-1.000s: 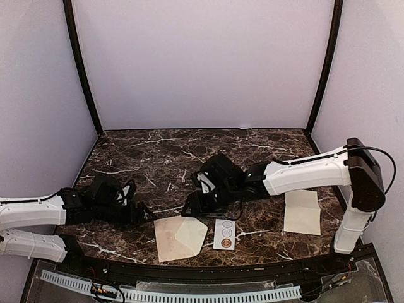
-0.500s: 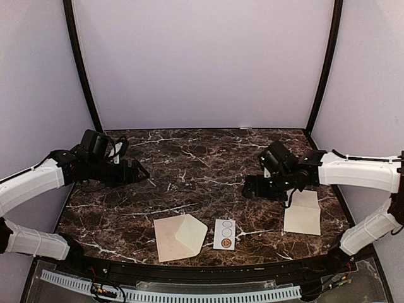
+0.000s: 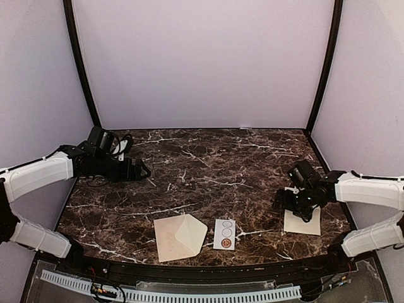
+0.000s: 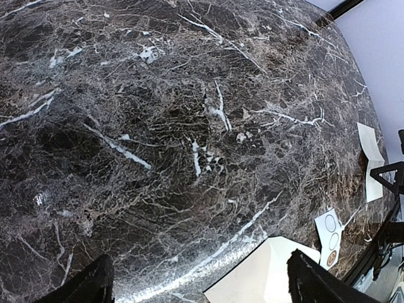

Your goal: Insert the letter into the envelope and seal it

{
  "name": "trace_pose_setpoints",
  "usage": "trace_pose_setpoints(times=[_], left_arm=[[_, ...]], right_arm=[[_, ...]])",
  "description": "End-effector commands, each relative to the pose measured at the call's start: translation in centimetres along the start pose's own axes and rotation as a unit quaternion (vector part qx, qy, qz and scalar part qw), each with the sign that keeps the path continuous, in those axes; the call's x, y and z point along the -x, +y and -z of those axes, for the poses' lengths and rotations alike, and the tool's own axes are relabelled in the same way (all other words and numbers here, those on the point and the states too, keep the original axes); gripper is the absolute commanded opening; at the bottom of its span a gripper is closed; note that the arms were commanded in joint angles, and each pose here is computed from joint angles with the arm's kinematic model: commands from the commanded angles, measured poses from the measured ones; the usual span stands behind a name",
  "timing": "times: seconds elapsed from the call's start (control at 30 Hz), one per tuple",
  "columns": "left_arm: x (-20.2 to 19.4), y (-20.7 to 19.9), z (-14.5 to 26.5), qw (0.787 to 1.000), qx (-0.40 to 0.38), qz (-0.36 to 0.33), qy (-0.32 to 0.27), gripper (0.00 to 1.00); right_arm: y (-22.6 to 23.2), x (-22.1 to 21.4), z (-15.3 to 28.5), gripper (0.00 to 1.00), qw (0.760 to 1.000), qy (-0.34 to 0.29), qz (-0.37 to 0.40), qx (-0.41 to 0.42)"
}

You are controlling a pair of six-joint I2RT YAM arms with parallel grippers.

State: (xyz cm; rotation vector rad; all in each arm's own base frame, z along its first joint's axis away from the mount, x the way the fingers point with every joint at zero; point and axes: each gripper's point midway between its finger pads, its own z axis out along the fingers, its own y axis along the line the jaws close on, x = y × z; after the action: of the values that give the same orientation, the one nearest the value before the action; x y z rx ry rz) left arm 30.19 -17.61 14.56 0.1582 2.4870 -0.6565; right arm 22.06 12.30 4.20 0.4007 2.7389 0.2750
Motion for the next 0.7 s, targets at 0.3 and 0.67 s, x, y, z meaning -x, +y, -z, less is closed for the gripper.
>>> trace_pose_setpoints(times=[0.3,0.67], left_arm=[[-0.7,0.1,-0.2,1.000,-0.014,-0.018,-0.007,0.94],[-0.8,-0.2,-0.3,1.000,-0.025,-0.007,-0.007,0.94]], right_arm=[[2.6,-1.5,-1.8,0.95,0.996,0.028,-0.007,0.089],[6.6,-3.9,-2.3,0.94,0.987,0.061,0.011,0.148]])
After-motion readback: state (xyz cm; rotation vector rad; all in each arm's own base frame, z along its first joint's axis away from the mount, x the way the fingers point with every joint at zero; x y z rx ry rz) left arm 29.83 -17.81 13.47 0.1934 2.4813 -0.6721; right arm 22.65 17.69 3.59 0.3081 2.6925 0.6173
